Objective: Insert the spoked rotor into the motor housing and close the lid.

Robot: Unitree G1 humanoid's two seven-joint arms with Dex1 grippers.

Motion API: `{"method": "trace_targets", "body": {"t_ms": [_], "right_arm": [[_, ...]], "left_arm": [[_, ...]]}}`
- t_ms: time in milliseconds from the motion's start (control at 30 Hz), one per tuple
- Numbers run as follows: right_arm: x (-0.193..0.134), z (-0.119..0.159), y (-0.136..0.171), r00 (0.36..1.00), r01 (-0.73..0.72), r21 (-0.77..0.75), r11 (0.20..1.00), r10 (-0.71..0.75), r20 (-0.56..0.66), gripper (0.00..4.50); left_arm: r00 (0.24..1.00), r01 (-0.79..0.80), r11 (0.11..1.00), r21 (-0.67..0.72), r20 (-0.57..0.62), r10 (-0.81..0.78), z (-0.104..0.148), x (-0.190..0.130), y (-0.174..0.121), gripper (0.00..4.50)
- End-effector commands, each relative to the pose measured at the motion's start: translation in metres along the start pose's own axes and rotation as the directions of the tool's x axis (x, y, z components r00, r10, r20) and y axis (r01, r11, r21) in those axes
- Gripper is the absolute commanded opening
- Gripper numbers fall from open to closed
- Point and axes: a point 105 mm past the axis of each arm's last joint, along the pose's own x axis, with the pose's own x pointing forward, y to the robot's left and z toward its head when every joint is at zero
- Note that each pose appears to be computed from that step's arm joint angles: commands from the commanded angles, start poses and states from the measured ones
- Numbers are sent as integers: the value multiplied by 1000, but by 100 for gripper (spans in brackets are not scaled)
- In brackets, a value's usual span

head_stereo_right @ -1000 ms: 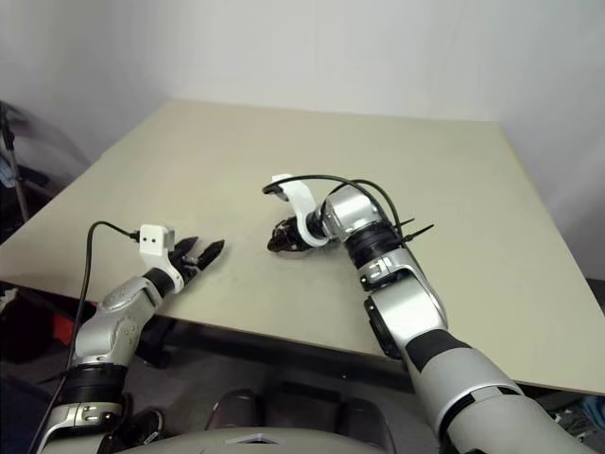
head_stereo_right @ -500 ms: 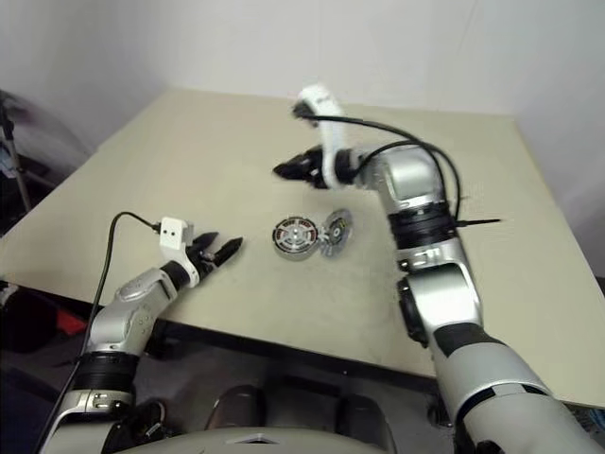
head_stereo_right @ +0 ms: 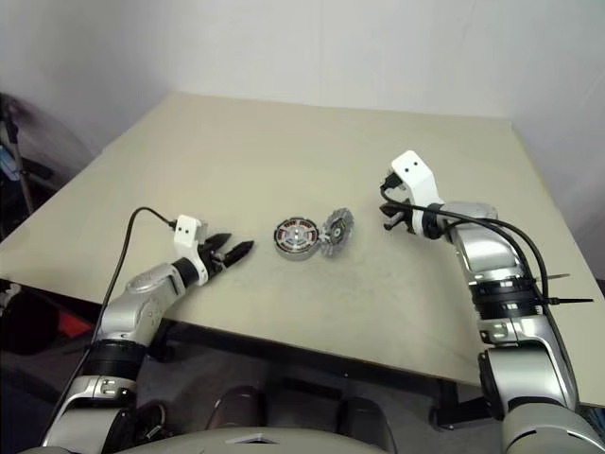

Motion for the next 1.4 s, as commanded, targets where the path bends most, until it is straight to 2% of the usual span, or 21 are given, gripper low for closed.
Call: {"method": "trace_targets", "body": {"t_ms": [33, 133, 267, 400, 633, 800, 933, 1400], "right_arm": [[-7, 24, 25, 991, -113, -51, 992, 116, 59, 4], [-8, 40, 55, 961, -253, -34, 967, 255, 106, 4], [-8, 42, 63, 952, -285, -29, 958, 286, 106, 4], [-2, 33, 75, 941, -330, -28, 944, 331, 70, 4], [5, 62, 91, 906, -402, 2, 916, 397, 145, 4], [18, 83, 116, 869, -471, 23, 882, 459, 187, 4], [36, 81, 127, 861, -491, 50, 870, 475, 179, 4], [89, 71, 134, 890, -444, 131, 886, 420, 176, 4]], "left_arm": [[999, 15, 999, 38, 35, -16, 15, 2, -1, 404], [999, 7, 999, 42, 39, -9, 16, 1, 1, 404], [999, -6, 999, 42, 46, 4, 18, -1, 3, 404], [998, -38, 998, 41, 54, 36, 18, -9, 10, 404], [996, -61, 997, 37, 65, 59, 18, -15, 11, 404], [995, -75, 996, 37, 70, 73, 19, -15, 13, 404], [994, -75, 996, 43, 77, 72, 22, -14, 13, 404], [992, -101, 994, 46, 83, 97, 24, -21, 18, 404]]}}
